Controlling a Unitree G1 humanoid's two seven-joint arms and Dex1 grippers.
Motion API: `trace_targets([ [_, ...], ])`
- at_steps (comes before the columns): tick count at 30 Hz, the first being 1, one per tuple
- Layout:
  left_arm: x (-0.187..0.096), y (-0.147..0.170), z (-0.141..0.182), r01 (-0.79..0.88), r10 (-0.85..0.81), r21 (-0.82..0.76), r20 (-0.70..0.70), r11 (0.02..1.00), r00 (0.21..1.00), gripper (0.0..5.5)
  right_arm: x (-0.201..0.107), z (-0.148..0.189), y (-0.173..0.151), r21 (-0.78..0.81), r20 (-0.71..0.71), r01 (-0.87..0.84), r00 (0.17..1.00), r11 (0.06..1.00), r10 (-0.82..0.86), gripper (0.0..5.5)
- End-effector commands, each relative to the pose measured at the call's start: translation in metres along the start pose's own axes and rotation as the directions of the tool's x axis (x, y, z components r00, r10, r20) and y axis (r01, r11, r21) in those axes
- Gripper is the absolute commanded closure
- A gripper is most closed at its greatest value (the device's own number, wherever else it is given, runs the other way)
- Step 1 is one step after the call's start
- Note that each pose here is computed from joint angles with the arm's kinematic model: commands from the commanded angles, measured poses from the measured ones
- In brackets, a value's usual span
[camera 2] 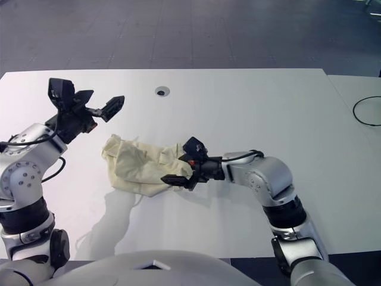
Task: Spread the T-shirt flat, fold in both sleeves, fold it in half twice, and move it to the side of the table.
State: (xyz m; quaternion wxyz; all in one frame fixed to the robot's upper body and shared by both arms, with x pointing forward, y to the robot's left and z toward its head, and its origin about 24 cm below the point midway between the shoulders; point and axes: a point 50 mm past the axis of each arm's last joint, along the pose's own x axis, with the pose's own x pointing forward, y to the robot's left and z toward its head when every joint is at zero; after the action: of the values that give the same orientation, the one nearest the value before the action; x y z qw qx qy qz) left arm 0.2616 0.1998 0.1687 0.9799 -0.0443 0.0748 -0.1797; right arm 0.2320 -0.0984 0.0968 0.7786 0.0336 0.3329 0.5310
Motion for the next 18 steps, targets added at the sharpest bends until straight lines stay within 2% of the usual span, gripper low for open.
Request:
trace_targets([
  [1,0.0,0.0,-0.003,-0.005,0.005,-0.006,-0.003,1.0,1.0,0.1,0.0,0.001,0.001,0.022,-0.012,-0.02,1.0,1.0,0.021,0.12],
  [16,0.002,0.003,-0.004,-0.036,0.036,-0.014,-0.016,0.999,0.999,0.1,0.009,-0.003,0.001,0.049,-0.028,-0.007,1.0,0.999,0.008,0.12],
  [18,0.004,0.005,-0.005,-0.051,0.051,-0.015,-0.024,0.999,0.998,0.1,0.011,-0.002,0.001,0.062,-0.024,-0.01,1.0,0.998,0.011,0.37],
])
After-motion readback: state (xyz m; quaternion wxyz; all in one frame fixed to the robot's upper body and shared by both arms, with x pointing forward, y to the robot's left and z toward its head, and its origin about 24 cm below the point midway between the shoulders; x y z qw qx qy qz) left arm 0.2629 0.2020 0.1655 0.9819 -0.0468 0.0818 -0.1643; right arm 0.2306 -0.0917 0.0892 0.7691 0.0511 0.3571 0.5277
